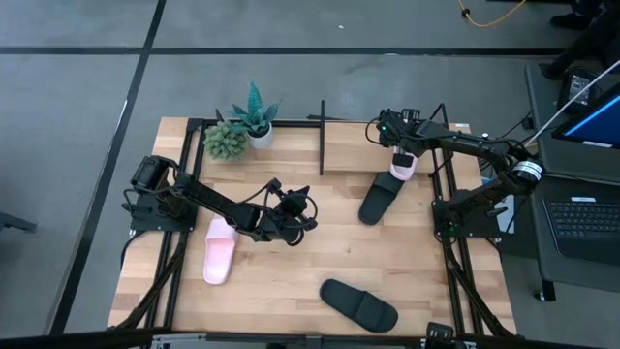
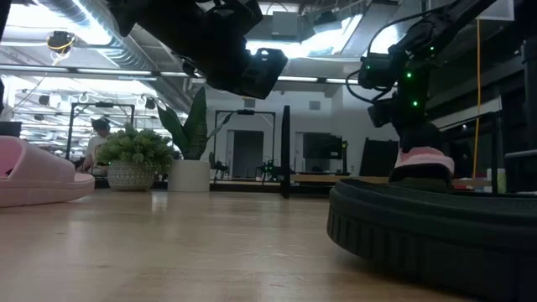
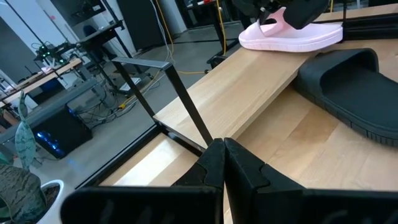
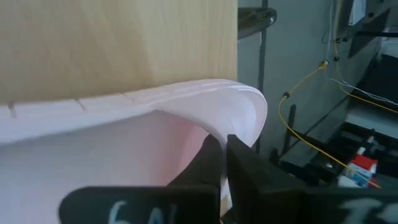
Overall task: Pick and place slides into the shelf
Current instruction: Put the top pink slide on the shelf
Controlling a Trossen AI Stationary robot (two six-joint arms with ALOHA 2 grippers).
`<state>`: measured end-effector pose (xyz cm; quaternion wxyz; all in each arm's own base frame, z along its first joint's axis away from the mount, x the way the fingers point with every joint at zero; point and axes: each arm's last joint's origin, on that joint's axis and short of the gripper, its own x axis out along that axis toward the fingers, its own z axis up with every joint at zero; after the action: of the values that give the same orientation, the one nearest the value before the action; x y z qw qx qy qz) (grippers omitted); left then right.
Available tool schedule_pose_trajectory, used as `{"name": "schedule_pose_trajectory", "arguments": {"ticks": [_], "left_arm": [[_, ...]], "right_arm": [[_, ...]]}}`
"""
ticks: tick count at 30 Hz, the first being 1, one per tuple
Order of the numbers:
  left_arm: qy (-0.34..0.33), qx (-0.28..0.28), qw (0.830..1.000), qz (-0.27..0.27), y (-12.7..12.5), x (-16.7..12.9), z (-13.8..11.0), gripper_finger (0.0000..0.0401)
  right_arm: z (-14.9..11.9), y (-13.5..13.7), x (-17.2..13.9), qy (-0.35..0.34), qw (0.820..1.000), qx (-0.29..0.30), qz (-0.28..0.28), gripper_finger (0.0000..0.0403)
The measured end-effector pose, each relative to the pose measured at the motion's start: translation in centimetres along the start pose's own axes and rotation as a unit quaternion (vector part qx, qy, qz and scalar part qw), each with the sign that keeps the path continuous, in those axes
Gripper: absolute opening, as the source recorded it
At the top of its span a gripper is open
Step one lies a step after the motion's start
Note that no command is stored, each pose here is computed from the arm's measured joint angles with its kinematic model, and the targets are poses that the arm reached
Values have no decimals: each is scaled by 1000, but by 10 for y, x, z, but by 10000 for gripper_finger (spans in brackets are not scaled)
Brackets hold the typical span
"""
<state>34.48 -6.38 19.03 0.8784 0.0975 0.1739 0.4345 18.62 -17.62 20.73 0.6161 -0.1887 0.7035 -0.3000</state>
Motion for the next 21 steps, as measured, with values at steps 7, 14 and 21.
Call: {"name": "schedule_pose_trajectory", "arguments": {"ticks": [7, 14, 21], "left_arm": [[0, 0, 1000, 0, 0, 0, 0, 0], [0, 0, 1000, 0, 0, 0, 0, 0], [0, 0, 1000, 1, 0, 0, 0, 0]], "right_arm": [[-2, 2, -1, 20, 999, -36, -9, 11], [-2, 2, -1, 19, 999, -40, -8, 11], [2, 5, -6, 28, 995, -85, -38, 11]]}}
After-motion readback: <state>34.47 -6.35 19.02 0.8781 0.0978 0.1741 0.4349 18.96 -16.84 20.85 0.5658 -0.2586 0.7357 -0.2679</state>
